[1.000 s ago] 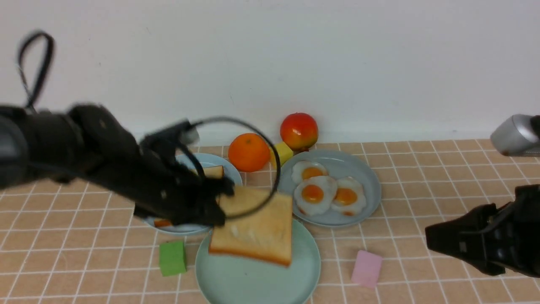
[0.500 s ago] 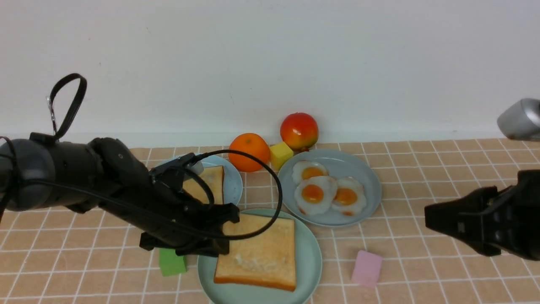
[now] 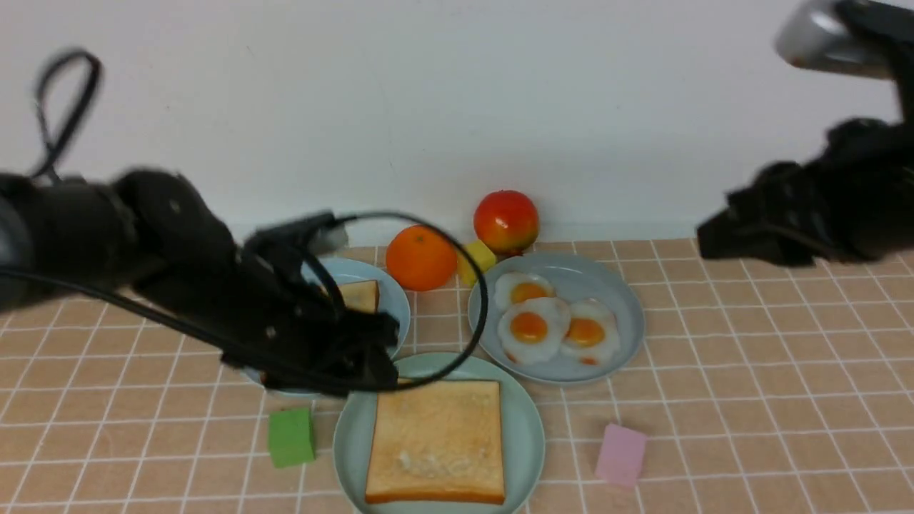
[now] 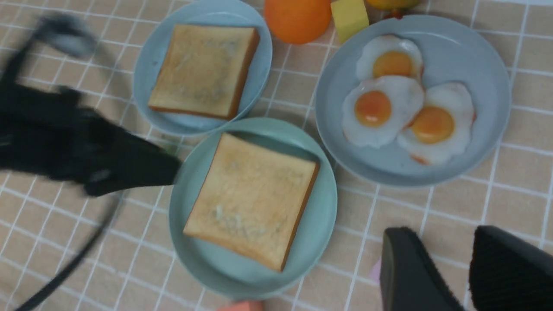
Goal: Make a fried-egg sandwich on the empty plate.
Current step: Use the right arm to grab a fried egg
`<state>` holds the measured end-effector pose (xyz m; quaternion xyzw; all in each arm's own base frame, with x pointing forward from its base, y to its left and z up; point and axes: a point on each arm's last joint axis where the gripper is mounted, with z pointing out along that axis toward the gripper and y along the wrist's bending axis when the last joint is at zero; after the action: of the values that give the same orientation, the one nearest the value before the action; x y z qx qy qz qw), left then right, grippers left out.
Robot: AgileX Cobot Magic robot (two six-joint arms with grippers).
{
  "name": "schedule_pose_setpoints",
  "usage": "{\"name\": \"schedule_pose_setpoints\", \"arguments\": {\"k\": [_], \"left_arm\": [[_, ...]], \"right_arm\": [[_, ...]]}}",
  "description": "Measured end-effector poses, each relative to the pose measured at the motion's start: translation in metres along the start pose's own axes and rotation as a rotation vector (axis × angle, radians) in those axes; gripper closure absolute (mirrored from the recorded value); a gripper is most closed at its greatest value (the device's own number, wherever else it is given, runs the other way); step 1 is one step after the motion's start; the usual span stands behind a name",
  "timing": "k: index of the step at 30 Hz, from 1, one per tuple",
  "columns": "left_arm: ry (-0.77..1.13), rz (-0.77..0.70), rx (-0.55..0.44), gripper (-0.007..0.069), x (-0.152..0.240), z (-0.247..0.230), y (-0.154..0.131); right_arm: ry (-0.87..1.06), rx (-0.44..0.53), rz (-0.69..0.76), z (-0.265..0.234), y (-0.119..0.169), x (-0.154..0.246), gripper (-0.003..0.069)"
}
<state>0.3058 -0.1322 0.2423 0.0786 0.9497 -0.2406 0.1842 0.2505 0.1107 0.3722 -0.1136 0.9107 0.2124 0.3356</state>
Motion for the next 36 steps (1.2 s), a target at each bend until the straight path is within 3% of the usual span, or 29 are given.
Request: {"name": "schedule_pose_setpoints", "arguments": {"k": [6,9,10,12,18,21,36], "left_arm": [[-0.031,0.119,0.079,0.0349,0.002,-0.057,-0.029],[-0.076,0.181,0.118,0.0517,0.022,-0.08,-0.037],[-0.08,0.181,0.119,0.0527,0.024,-0.081,-0.037],[-0.121,0.25,0.117,0.0634,0.04,-0.091,-0.036],[-0.219,0.35,0.083,0.0638,0.051,-0.098,-0.033],[-0.259,0.351,0.067,0.0638,0.048,-0.098,-0.032],[-0.321,0.35,0.042,0.0638,0.042,-0.099,-0.03]], "right_arm": [[0.083,0.025,0.041,0.047,-0.018,-0.036,0.0391],[0.158,0.04,0.106,0.072,-0.052,-0.054,0.0338],[0.168,0.042,0.112,0.076,-0.057,-0.054,0.0333],[0.197,-0.008,0.147,0.096,-0.08,-0.063,0.0307],[0.231,-0.122,0.092,0.159,-0.107,-0.066,0.0293],[0.28,-0.151,0.141,0.186,-0.116,-0.064,0.0293],[0.433,-0.211,0.179,0.267,-0.133,-0.048,0.0293]]}}
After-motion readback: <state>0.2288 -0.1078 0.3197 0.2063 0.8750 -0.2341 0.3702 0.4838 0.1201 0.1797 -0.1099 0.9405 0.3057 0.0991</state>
